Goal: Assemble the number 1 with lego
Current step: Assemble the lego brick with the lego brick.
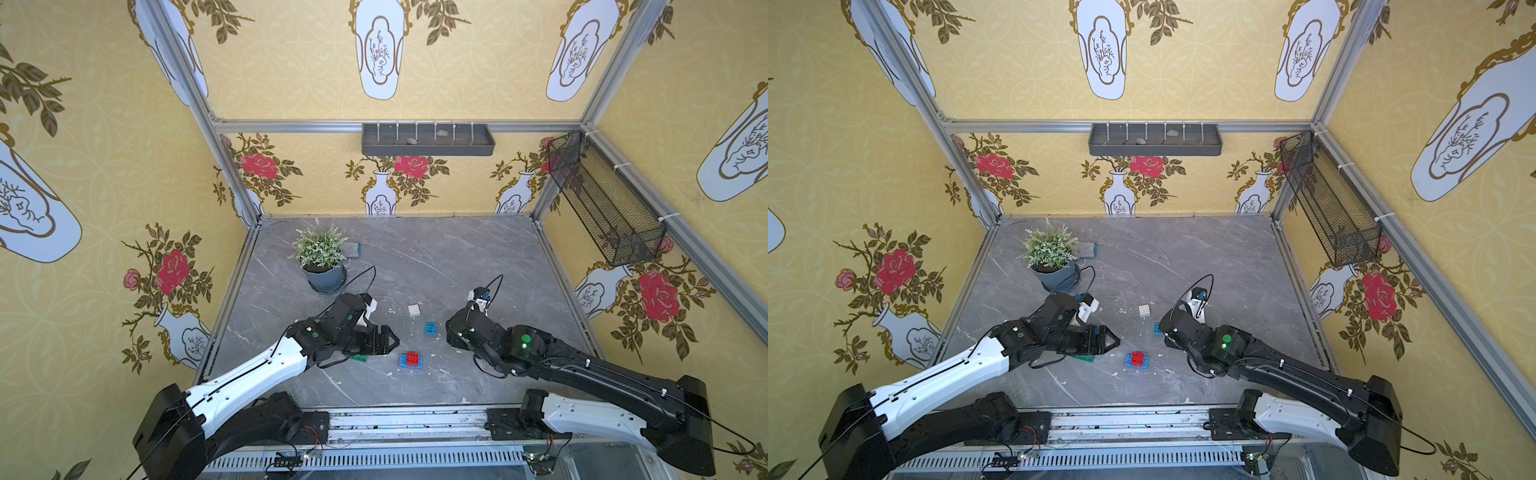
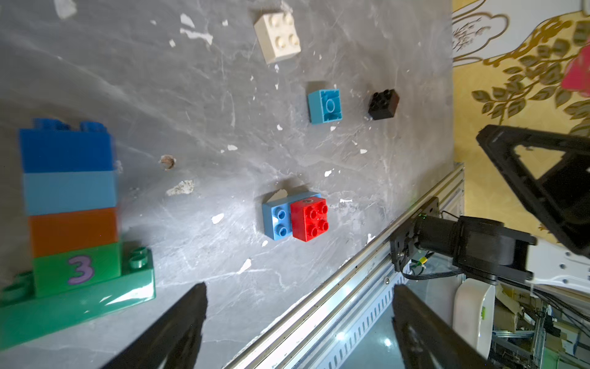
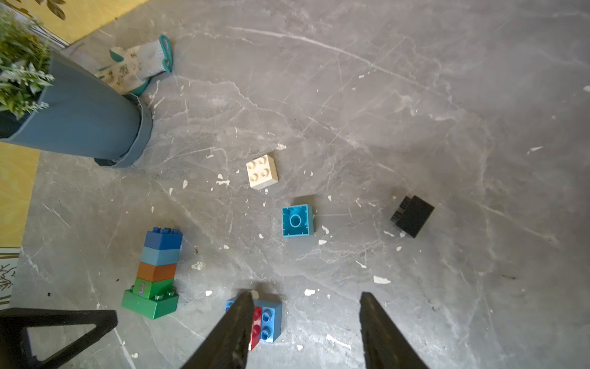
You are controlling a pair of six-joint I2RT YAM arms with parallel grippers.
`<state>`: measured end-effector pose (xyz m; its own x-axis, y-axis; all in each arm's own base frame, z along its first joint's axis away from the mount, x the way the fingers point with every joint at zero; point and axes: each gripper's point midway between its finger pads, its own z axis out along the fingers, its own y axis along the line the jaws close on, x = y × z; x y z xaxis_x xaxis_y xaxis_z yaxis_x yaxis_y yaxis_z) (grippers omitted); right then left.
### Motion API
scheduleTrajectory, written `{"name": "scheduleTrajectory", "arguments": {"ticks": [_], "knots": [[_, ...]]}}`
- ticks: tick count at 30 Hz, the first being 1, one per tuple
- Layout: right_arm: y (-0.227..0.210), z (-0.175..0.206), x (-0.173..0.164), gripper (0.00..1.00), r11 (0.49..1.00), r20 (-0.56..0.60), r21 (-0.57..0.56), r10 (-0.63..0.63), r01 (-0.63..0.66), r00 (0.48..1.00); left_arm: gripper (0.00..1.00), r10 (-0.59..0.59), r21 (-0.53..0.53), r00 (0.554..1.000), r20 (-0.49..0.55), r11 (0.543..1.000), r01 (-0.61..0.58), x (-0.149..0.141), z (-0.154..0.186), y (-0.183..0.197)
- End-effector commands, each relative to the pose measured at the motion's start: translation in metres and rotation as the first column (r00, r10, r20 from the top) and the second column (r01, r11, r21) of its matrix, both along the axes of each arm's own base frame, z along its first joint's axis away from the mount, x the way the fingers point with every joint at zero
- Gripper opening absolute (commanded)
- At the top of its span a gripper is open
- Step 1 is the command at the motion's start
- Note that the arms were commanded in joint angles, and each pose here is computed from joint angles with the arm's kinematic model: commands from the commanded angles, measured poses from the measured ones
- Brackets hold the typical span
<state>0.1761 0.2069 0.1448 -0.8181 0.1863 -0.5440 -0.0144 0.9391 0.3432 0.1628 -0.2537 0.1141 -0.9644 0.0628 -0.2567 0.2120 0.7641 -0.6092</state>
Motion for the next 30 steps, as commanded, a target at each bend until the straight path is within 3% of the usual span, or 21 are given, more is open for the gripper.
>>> {"name": "scheduleTrajectory", "arguments": {"ticks": [1,9,22,30], "knots": [[0.022,-0.017,-0.019,0.58,0.997,-0.143,0.063,0.058,-0.049,0.988,0.89,-0.052,-0.006,0.997,-0.050,0.999,0.051,-0.006,-0.009,-0.015],[0.065,-0.042,-0.050,0.59,0.953,-0.283,0.262,0.224,-0.149,0.933,0.77,-0.080,0.020,0.984,-0.162,0.996,0.084,-0.012,-0.033,-0.025],[0.076,-0.065,-0.051,0.51,0.950,-0.350,0.284,0.228,-0.130,0.909,0.62,-0.098,0.038,0.981,-0.167,0.994,0.106,-0.004,-0.052,-0.030],[0.078,-0.074,-0.052,0.47,0.954,-0.378,0.274,0.226,-0.125,0.898,0.60,-0.119,0.014,0.978,-0.172,0.992,0.124,0.000,-0.055,-0.038]]}}
